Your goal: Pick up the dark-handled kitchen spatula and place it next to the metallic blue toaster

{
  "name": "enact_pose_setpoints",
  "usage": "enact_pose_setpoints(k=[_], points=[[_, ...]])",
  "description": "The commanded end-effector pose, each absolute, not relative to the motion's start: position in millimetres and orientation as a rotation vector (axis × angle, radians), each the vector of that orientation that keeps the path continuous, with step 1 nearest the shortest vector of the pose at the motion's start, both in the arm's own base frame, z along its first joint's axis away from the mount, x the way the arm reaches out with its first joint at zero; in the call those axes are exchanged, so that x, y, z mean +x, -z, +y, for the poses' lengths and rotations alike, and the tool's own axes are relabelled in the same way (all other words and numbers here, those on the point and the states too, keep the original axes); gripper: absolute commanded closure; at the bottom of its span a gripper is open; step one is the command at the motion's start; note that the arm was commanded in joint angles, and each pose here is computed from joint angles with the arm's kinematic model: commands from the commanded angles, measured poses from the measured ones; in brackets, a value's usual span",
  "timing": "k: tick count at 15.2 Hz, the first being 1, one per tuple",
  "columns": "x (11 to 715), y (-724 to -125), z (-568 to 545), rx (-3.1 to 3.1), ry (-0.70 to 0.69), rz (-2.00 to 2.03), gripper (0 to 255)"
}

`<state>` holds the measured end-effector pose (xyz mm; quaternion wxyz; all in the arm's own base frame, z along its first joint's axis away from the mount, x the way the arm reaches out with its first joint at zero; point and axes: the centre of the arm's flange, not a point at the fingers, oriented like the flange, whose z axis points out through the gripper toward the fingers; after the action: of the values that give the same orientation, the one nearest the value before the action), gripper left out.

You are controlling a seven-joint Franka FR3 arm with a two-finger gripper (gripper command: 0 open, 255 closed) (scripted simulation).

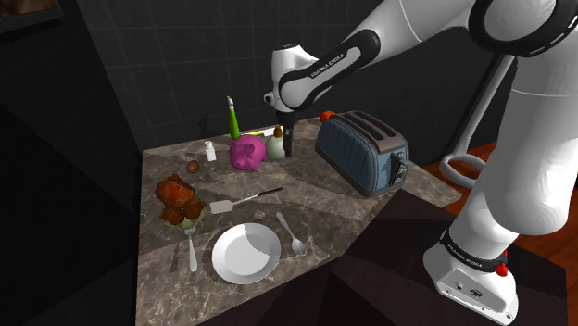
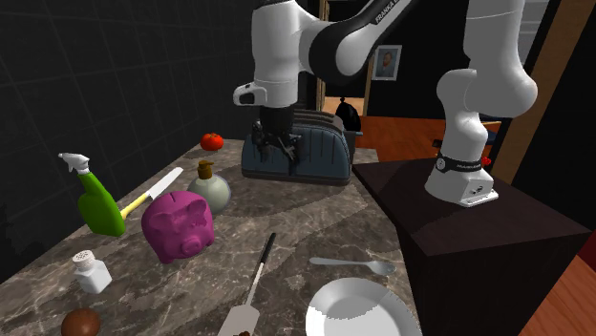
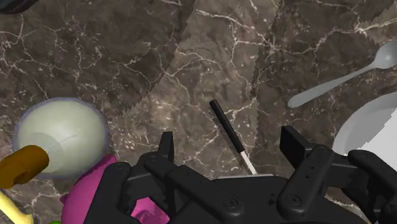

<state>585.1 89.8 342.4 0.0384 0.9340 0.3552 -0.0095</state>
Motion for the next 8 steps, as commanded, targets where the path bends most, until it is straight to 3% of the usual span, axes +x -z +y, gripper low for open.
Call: enact_pose_setpoints(k=[1,8], points=[[598.3,-323.8,106.4,2.835,0.035,1.176,0],[635.4,-261.6,163.6,2.716,0.059,1.463,0]])
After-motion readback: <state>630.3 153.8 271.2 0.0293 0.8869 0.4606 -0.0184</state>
